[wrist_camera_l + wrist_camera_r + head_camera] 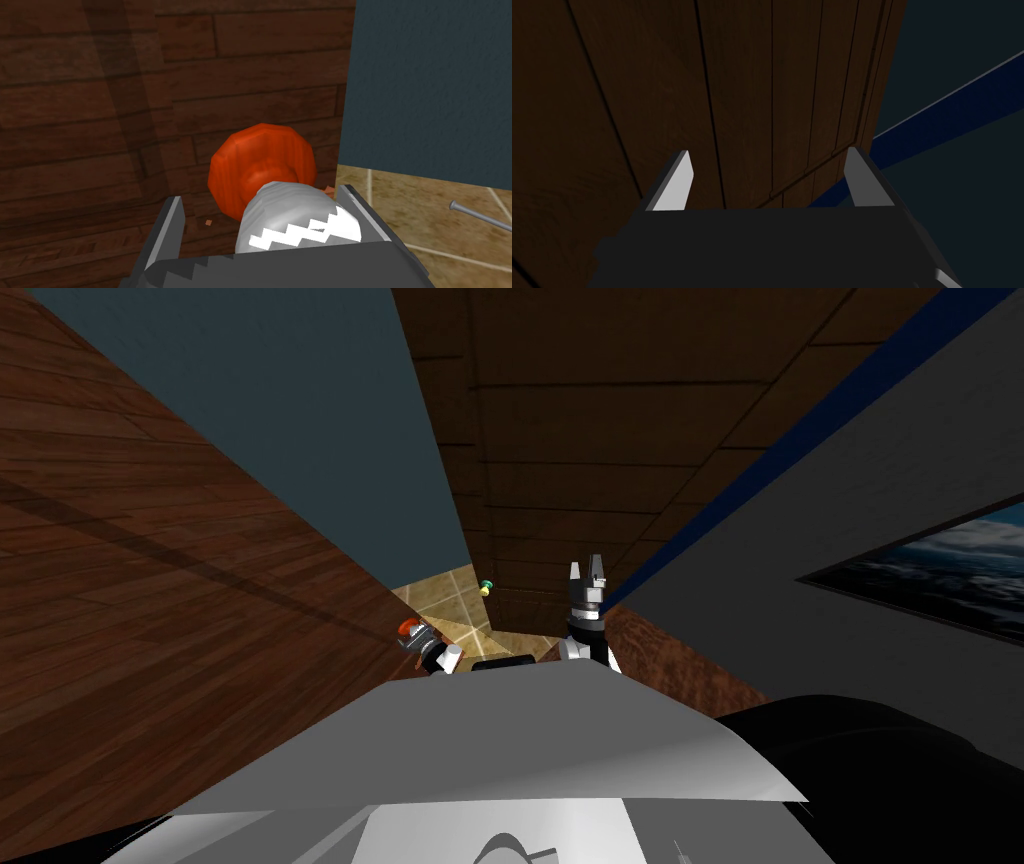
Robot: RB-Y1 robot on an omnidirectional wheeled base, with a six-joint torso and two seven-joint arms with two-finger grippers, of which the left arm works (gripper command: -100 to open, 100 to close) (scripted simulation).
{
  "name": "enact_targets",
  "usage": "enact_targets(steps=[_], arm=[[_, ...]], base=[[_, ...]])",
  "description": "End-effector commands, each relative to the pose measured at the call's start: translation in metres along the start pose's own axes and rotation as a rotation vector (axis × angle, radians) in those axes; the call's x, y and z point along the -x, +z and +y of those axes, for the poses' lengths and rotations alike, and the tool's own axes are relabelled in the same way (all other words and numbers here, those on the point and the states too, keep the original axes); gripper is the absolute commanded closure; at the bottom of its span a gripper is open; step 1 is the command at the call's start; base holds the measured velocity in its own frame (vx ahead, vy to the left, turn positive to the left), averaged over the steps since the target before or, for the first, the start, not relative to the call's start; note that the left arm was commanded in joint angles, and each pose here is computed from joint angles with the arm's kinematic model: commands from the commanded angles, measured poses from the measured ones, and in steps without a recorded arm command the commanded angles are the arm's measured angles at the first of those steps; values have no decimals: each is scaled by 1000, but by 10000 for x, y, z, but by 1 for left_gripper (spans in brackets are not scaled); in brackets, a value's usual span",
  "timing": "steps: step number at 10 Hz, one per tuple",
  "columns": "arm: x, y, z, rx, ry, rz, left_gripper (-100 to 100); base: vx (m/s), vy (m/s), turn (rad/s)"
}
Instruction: Push the door open
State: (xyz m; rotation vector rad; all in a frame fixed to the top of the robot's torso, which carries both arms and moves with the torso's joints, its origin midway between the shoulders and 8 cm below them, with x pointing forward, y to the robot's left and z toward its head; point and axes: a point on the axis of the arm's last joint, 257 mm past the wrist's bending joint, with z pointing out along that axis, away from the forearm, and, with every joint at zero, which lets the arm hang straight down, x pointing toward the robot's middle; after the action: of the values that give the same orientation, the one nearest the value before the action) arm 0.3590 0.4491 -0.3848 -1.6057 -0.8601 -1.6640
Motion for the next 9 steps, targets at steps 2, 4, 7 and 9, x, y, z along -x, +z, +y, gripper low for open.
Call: enact_targets(steps=[2, 4, 7, 9], arm=[[-31, 87, -309, -57, 23, 12, 100], [-83, 118, -319, -67, 14, 24, 100], [-47, 110, -363, -77, 24, 18, 100], [-47, 110, -363, -77, 24, 18, 100]], base=[[2, 54, 4], [6, 29, -9], [6, 33, -20], [3, 15, 11]])
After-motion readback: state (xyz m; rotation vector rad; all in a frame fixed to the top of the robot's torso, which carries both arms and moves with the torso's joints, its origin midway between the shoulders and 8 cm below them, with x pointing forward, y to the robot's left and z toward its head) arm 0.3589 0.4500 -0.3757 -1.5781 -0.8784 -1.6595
